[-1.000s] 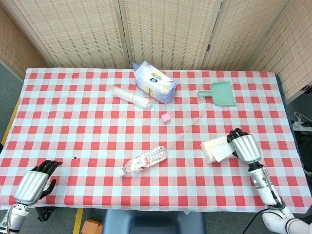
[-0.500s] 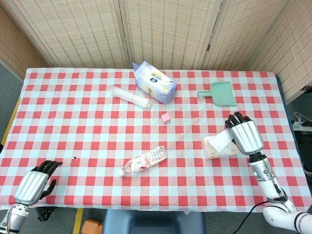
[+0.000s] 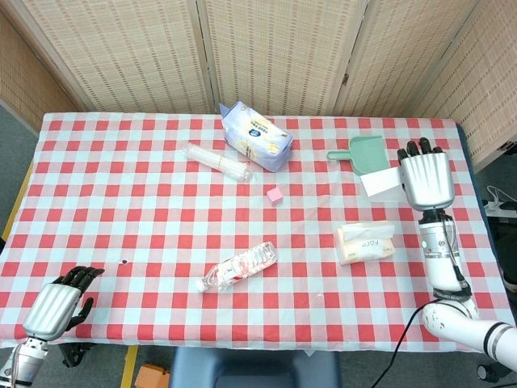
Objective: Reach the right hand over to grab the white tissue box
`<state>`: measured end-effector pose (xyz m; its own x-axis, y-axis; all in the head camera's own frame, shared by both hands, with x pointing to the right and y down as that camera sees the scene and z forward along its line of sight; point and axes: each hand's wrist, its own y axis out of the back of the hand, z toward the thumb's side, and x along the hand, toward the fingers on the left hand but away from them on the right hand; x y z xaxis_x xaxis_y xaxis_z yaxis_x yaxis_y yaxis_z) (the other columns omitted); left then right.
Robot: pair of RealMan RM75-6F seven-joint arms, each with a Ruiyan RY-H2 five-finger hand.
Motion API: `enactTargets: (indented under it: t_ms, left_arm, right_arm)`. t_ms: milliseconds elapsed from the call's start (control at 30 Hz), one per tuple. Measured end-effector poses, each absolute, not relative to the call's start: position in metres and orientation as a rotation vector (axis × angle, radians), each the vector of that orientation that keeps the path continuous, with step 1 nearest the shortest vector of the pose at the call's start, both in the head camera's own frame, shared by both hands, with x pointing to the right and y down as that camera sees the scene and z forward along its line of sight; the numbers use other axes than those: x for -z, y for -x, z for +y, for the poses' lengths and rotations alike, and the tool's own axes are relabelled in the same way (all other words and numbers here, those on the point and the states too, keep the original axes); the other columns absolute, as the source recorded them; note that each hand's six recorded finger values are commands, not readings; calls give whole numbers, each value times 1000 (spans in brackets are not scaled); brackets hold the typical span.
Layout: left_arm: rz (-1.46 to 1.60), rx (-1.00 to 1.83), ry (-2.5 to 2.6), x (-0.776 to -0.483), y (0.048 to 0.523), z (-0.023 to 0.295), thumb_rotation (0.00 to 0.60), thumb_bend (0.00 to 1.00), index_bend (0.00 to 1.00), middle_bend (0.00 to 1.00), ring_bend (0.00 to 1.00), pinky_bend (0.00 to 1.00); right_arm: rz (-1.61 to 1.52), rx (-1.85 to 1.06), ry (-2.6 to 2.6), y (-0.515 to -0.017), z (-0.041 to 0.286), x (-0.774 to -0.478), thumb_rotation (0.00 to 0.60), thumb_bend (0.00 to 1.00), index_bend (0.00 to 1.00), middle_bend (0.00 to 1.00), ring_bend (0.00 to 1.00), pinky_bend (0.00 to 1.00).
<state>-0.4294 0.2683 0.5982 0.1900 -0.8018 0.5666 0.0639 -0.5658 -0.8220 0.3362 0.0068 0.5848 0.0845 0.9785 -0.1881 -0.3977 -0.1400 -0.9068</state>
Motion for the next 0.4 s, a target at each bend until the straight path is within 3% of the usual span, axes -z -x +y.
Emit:
enactTargets:
  t_ms: [400]
  left_arm:
    - [710, 1489, 1714, -600, 434, 266, 600, 532, 211, 231, 179, 446]
  right_arm:
    - [-716, -1456, 1064, -337, -29, -624, 600, 545, 661, 429, 302, 628]
